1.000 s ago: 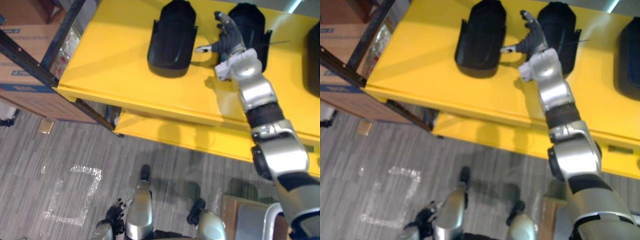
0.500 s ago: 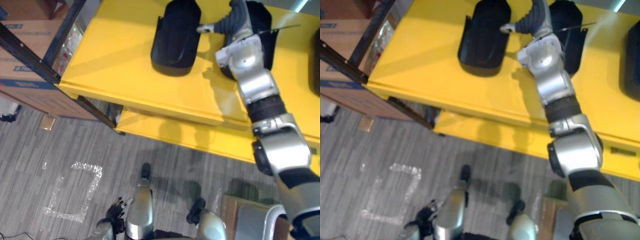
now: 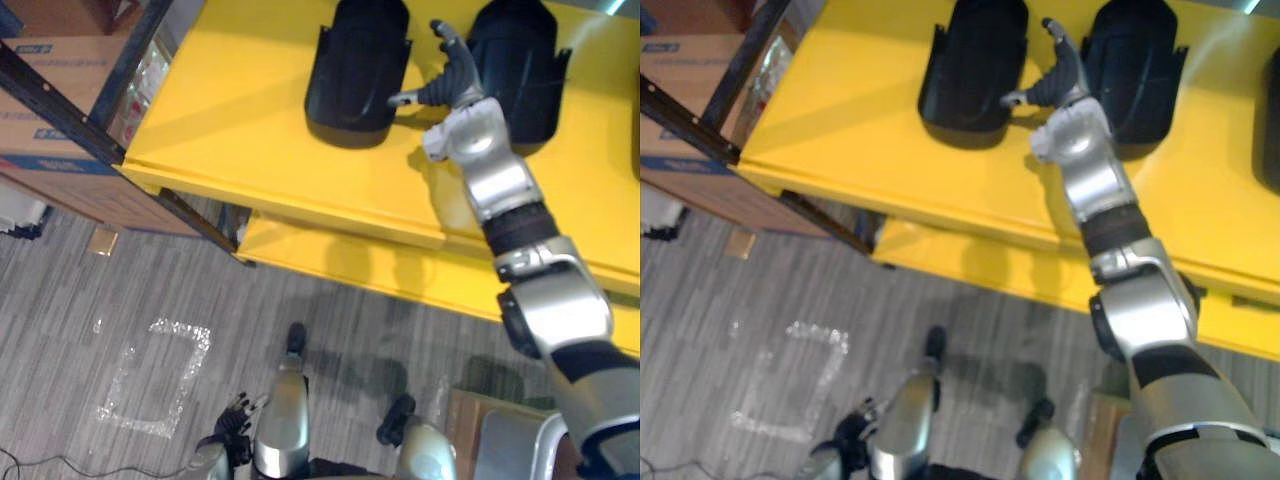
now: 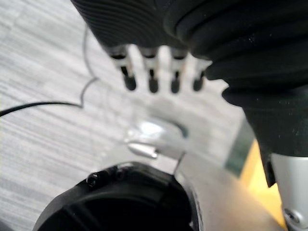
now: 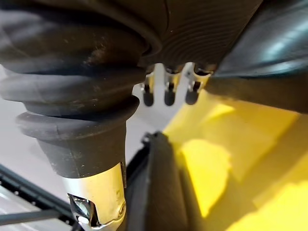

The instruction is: Walk over and take plastic housings, then place them on the shelf

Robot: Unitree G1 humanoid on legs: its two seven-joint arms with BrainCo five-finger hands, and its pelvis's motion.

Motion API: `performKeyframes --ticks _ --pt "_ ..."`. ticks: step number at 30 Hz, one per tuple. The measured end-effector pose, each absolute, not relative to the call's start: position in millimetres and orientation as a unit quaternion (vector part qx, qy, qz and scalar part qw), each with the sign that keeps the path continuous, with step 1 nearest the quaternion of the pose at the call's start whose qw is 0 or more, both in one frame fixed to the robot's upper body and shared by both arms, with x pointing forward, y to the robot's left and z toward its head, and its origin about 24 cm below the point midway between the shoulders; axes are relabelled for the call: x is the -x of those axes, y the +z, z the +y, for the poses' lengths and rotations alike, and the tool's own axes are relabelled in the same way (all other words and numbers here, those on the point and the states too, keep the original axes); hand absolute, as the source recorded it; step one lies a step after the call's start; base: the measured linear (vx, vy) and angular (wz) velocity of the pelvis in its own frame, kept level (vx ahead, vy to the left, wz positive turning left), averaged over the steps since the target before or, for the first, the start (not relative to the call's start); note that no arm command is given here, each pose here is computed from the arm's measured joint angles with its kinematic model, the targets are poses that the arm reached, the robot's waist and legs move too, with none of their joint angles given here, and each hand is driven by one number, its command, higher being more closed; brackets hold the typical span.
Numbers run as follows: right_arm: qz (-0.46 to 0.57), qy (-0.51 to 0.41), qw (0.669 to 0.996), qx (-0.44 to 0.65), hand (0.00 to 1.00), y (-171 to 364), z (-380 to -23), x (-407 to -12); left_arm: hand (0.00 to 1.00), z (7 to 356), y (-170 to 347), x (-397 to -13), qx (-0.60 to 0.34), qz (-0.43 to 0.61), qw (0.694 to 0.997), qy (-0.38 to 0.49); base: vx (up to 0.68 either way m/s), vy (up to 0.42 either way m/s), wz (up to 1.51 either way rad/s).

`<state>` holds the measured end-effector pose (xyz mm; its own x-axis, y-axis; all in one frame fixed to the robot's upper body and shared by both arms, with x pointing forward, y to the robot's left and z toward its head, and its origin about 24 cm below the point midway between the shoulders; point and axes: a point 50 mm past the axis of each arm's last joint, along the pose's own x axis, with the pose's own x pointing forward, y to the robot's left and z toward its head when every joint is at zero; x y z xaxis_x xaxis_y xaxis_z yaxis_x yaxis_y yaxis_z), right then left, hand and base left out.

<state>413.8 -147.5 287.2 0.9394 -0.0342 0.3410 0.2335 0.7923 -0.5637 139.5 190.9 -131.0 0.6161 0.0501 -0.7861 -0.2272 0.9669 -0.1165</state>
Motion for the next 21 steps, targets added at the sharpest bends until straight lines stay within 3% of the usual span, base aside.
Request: performKeyframes --ticks 6,21 --pt "-0.130 -0.056 0.949 0.283 0.00 280.0 -155.6 -417.3 0.00 190.8 -131.1 -139.4 0.099 0.433 0.893 0.074 0.00 0.000 0.00" --pt "-0.141 -0.011 0.944 0.298 0.00 279.1 -154.3 -417.6 0.00 190.6 -130.7 -140.0 0.098 0.433 0.893 0.072 -0.01 0.000 0.01"
